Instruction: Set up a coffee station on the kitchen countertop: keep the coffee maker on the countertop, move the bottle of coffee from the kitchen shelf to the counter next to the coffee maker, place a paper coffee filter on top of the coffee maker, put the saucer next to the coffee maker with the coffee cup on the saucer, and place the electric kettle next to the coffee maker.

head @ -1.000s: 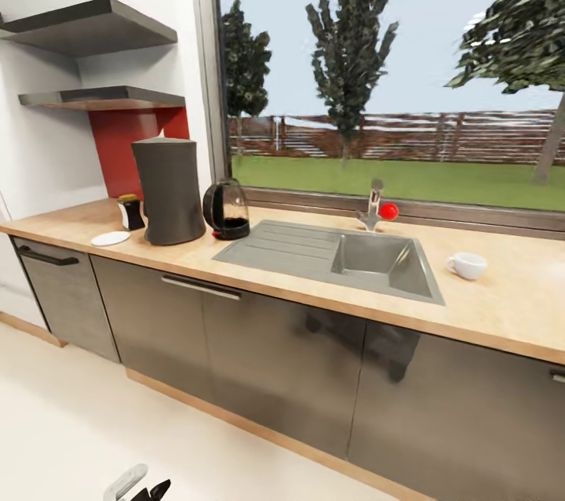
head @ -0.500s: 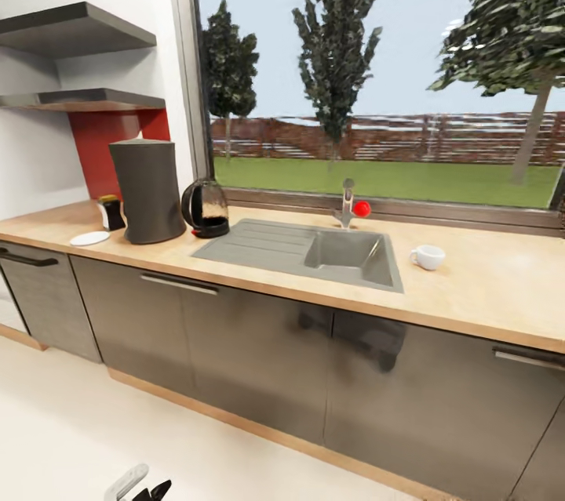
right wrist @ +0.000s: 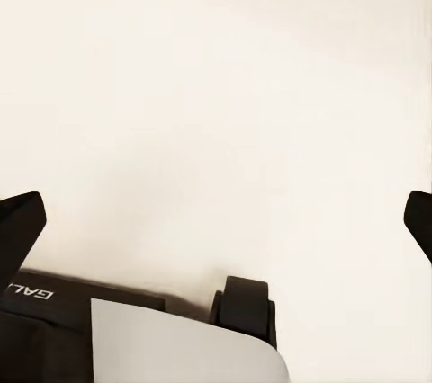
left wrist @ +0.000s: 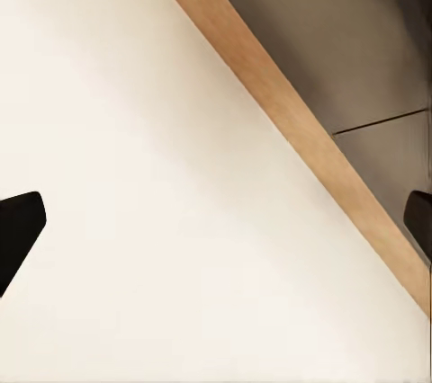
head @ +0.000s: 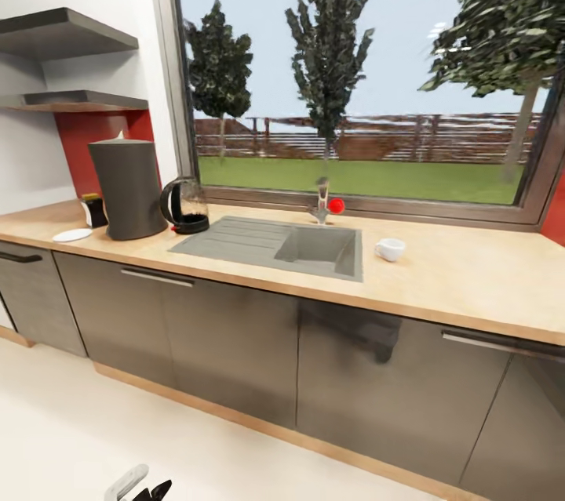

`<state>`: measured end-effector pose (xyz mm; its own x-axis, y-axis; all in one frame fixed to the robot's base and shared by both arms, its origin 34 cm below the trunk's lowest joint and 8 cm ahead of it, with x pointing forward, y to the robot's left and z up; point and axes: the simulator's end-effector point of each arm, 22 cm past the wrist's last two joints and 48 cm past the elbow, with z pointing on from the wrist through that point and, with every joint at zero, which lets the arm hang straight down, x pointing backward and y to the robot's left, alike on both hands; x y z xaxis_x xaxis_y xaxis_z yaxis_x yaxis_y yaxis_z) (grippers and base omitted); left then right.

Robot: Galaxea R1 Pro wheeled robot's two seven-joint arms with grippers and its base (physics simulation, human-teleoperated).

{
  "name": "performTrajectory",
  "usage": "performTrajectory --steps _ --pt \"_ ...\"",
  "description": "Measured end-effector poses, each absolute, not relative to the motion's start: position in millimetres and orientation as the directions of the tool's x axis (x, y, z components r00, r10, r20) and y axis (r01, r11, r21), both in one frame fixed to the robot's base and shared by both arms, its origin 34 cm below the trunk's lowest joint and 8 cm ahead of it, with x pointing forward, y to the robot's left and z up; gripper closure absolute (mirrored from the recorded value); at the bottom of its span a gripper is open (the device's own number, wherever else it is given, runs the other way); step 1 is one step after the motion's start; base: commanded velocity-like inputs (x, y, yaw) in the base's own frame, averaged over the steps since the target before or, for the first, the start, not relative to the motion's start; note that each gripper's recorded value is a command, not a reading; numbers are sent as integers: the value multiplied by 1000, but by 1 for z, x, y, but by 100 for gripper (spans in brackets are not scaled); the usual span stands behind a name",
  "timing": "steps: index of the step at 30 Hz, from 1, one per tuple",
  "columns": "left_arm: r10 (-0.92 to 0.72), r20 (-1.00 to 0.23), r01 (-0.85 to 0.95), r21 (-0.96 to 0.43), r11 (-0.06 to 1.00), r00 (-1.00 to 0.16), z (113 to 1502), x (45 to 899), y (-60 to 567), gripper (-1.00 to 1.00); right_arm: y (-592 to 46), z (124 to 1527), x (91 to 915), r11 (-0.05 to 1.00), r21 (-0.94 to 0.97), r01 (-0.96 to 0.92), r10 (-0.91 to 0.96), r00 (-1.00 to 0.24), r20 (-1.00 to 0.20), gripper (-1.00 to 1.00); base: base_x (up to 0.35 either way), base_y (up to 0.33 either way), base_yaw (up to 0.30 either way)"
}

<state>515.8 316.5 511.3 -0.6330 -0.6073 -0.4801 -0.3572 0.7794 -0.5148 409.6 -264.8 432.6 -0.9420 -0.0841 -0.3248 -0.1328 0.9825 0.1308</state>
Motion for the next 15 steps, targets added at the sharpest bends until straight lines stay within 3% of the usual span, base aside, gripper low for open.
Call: performTrajectory --steps 7,15 --pt "-608 -482 -356 -516 779 -632 512 516 317 -100 -265 433 410 982 131 -133 -84 -941 -327 -100 -8 -80 -225" --pt "-608 -482 -357 -516 779 -631 512 516 317 -100 -264 433 410 982 134 -134 -84 -942 -326 -100 62 -74 -47"
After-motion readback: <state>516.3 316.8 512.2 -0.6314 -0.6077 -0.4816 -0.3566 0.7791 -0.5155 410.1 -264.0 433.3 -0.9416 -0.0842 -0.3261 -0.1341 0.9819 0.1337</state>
